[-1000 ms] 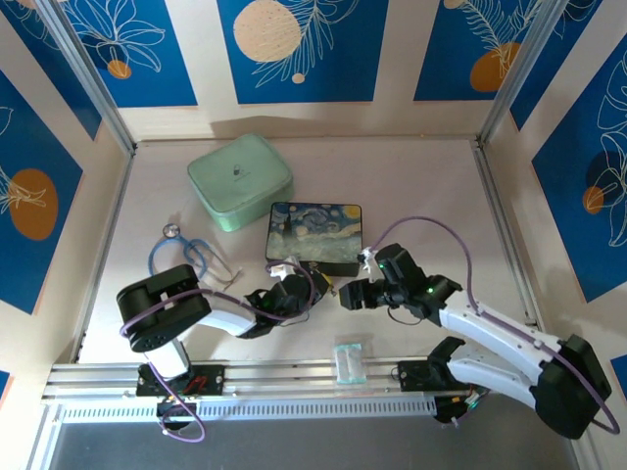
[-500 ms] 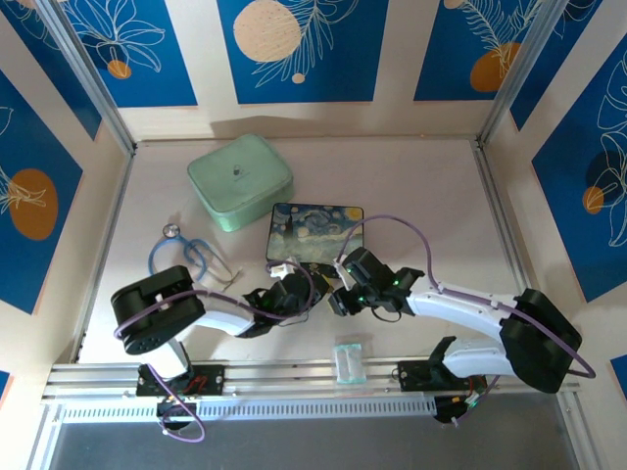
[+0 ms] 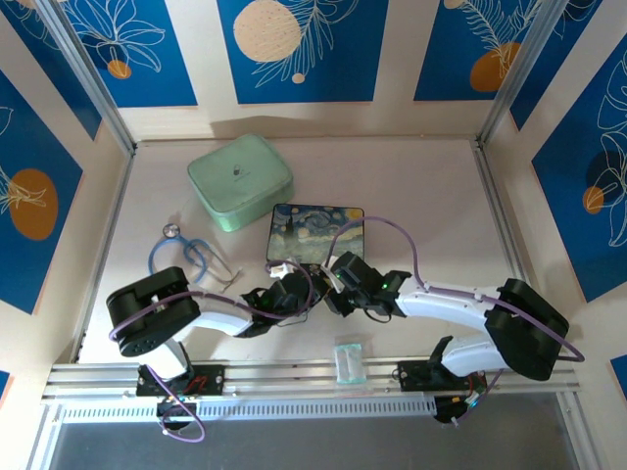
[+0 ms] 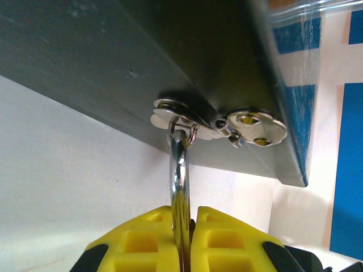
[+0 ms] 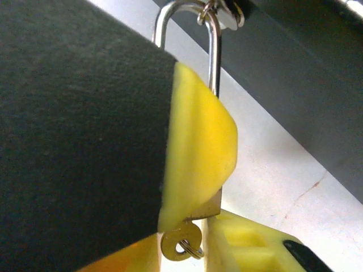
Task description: Unlock a padlock with a key
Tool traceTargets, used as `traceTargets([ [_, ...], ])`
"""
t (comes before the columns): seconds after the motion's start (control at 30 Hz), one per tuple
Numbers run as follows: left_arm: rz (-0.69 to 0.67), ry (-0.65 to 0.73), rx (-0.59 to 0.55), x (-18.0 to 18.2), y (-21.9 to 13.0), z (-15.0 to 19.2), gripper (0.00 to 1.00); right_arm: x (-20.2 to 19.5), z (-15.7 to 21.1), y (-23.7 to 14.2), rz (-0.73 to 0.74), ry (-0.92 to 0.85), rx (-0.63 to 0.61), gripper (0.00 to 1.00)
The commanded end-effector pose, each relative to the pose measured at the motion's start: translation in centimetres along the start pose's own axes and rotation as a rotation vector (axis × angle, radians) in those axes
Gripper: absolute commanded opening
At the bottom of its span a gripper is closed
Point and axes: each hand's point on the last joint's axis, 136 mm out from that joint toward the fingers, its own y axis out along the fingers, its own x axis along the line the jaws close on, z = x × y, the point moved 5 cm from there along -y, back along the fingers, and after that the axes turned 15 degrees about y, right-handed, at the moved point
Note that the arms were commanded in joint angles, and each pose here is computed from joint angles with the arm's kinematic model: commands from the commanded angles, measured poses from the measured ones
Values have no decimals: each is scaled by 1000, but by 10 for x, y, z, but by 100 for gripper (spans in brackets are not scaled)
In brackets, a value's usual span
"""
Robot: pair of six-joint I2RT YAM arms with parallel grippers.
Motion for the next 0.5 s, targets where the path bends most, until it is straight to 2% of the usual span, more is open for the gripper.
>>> traceTargets([
  [0.0,51,-18,21,-14,-4,0,0,7,-18,-3,-20,-15,-58,20],
  [0.1,50,-20,24,-13,-4,0,0,7,-18,-3,-54,0,-46,14],
  [0.23,47,-23,25,-11,-5,1,0,6,-18,-5,-161,71,-23,13],
  [0.33,46,-26,26,-9,-5,1,0,-2,-20,-7,-257,188,0,14],
  [0.47,55,-37,26,-8,-6,2,0,-16,-20,-6,-309,296,30,20],
])
